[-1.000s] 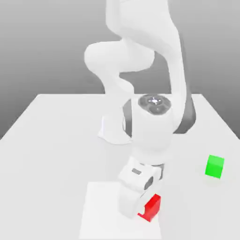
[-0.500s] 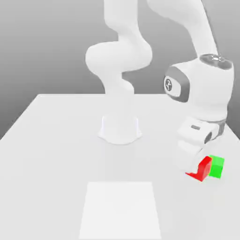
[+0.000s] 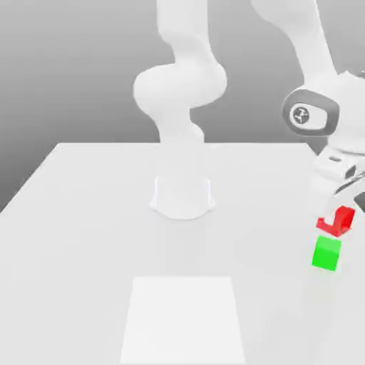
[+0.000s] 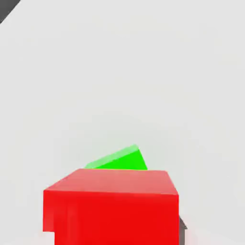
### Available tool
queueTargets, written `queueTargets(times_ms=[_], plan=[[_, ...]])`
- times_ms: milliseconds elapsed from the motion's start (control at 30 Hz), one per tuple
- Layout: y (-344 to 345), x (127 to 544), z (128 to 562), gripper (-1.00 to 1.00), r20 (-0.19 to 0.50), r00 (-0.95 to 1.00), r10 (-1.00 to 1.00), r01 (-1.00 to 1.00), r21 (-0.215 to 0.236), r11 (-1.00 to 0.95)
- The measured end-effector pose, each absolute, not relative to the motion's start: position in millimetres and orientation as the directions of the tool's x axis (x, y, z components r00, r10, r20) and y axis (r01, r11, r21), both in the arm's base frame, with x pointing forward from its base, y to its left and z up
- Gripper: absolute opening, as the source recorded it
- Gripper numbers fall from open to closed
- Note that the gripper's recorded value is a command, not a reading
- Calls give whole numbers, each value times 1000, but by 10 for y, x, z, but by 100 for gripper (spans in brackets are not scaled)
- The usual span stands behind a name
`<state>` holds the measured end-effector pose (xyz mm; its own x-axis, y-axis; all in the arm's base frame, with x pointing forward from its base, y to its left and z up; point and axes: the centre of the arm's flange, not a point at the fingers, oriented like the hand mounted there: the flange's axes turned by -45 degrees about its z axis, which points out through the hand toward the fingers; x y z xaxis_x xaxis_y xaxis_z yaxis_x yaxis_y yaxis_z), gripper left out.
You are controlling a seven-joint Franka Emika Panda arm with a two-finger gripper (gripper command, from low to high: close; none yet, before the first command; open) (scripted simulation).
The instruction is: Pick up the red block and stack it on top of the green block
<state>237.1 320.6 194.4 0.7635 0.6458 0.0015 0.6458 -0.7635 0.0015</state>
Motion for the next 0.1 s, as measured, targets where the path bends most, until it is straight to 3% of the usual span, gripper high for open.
queueTargets(times_ms=[33,100], plan=[[3203,2363,1857,100,1,763,646,646,1,-763],[3204,2362,1857,100,1,763,647,647,1,-763]])
